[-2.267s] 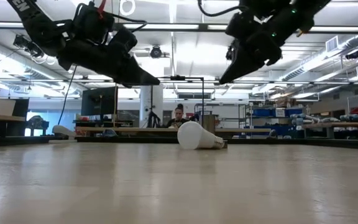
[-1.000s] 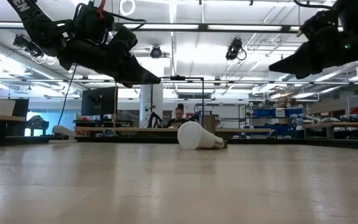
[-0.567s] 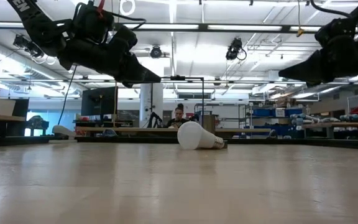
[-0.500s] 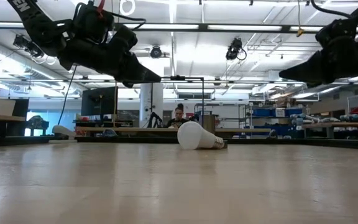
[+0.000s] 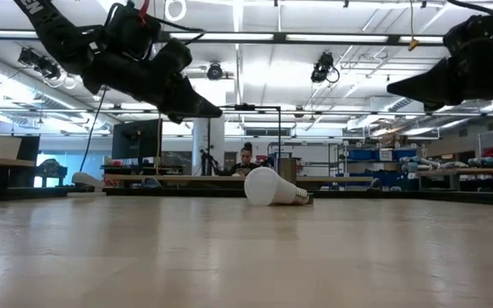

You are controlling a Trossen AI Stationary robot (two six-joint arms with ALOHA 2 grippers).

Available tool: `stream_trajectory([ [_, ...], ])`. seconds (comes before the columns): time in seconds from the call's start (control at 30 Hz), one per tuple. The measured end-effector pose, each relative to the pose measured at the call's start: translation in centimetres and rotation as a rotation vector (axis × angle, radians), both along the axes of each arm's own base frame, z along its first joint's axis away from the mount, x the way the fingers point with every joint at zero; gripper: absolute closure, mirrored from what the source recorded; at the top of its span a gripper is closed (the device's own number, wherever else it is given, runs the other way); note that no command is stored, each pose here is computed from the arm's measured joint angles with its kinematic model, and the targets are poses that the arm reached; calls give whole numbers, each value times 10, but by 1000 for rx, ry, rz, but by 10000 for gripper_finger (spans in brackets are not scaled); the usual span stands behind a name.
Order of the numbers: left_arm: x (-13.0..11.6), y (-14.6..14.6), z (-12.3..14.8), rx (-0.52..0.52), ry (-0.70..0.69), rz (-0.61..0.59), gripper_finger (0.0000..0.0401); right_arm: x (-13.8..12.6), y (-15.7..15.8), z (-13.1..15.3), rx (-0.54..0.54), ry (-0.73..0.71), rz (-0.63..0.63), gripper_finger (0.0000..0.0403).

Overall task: Screw lightbulb
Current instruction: Return to Home Position

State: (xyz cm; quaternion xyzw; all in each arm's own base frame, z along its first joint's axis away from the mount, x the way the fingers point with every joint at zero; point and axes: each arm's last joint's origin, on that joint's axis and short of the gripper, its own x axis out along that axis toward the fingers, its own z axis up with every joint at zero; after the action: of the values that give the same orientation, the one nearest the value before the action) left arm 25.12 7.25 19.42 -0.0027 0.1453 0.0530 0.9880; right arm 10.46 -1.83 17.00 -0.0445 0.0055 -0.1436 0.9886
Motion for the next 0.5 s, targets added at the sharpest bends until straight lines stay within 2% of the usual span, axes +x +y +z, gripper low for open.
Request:
stream_trajectory([
  [0.13, 7, 1, 11, 20, 25, 3, 400, 0, 1, 2, -10, -16, 50, 399],
  [0.3, 14, 3, 25, 65, -8, -7, 400, -1, 3, 7, -22, -68, 95, 401],
  [0.4, 15, 3, 27, 68, -13, -6, 400, -3, 3, 4, -26, -70, 90, 401],
  [0.5, 15, 3, 27, 69, -8, 2, 400, -5, 3, 2, -18, -52, 34, 402],
])
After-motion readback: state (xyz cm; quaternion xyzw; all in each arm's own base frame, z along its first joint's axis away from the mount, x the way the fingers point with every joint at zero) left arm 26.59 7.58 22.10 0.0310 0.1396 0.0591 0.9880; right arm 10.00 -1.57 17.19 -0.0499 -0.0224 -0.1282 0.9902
